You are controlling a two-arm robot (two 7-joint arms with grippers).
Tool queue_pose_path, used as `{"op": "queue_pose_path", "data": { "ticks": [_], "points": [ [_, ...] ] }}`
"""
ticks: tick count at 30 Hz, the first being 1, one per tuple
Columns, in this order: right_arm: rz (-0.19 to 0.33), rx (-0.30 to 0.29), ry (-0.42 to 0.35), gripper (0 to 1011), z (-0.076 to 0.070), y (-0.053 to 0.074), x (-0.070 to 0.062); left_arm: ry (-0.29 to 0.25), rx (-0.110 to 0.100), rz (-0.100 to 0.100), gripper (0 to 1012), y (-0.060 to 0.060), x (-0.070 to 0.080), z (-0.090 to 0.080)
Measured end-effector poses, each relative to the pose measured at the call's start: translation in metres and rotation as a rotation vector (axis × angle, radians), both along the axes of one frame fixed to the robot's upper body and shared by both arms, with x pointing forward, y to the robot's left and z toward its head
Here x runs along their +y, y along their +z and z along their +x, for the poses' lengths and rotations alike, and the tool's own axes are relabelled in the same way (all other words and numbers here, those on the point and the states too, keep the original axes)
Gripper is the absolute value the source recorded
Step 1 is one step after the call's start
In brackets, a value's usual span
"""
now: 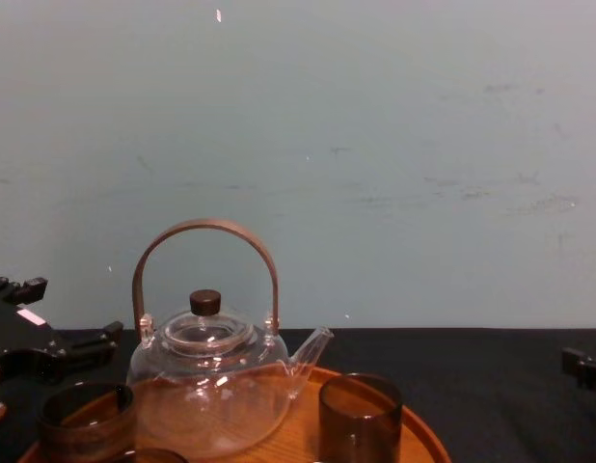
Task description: Pick up the glass from the table and place it on the tray.
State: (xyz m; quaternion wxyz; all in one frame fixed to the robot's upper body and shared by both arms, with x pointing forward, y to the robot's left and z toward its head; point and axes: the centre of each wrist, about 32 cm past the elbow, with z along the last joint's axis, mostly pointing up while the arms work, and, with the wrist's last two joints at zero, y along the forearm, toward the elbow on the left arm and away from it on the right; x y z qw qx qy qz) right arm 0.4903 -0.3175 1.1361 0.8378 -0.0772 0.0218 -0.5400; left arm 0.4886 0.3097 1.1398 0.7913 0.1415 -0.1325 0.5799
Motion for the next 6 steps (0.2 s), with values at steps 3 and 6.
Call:
{"op": "queue_pose_path", "data": {
  "ticks": [3,6],
  "points": [
    [0.0,0.0,0.0,1003,0.0,0.0,0.0,0.0,0.0,0.0,1002,0.0,0.0,0.0],
    [0.001,0.0,0.0,1002,0.0,0.0,0.0,0.0,0.0,0.0,1001,0.0,0.0,0.0]
  ]
}}
